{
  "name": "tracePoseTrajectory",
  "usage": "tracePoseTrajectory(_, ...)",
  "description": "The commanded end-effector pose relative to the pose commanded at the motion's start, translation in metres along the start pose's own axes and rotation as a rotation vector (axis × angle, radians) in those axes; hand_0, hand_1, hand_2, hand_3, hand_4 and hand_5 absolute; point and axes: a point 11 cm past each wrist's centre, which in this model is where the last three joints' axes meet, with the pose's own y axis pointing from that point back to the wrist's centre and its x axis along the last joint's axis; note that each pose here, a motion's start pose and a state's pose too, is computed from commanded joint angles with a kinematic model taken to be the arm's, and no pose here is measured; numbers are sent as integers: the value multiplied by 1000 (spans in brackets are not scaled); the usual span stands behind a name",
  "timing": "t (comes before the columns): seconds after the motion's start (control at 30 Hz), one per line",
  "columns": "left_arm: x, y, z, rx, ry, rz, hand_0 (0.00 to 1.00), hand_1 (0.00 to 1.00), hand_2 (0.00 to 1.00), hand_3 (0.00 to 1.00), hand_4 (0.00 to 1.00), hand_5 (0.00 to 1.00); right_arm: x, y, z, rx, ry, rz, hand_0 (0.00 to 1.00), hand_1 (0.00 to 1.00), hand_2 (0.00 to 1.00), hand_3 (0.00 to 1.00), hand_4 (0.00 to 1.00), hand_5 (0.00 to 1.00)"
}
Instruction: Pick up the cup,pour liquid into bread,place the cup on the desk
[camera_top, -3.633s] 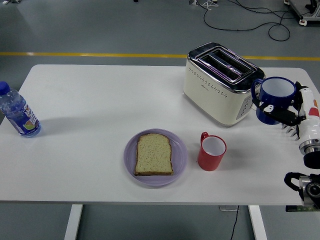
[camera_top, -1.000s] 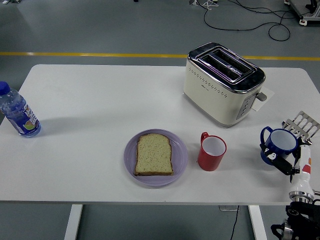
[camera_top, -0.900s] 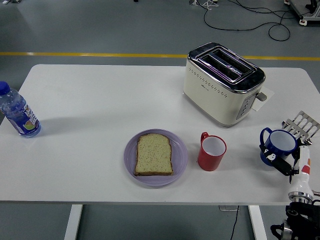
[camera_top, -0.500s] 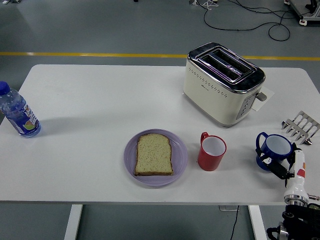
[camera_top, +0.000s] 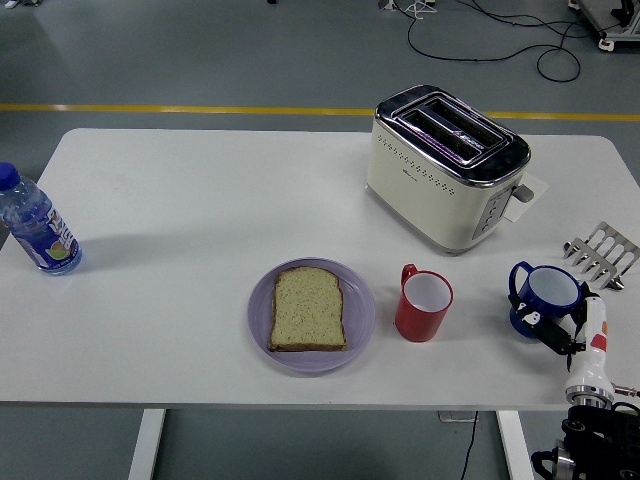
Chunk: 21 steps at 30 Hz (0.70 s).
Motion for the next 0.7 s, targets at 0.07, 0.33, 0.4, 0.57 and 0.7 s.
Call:
tracePoseTrajectory(0.07,0,0,1,-1,1,0,651,616,608,527,306,734,0,0,0,-1,1,-1,471,414,558,524,599,95)
tracePoseTrajectory(0.33,1,0,2,-4,1,1,651,616,609,527,306,736,-2,-1,-1,5,3,-8,474,414,560,525,605,98)
tracePoseTrajectory(0.4,1,0,3,-5,6,2,651,616,609,527,306,736,-3,-1,-1,6,4,-12,474,414,560,525,605,98)
tracePoseTrajectory(0.57,2,0,4,-7,4,3,651,616,610,527,306,739,-4,-1,1,-12,11,-24,480,425,563,532,621,101)
tracePoseTrajectory(0.7,1,0,4,-7,6,2,649,616,610,527,305,744,-5,-1,2,-17,17,-30,490,430,570,540,630,100)
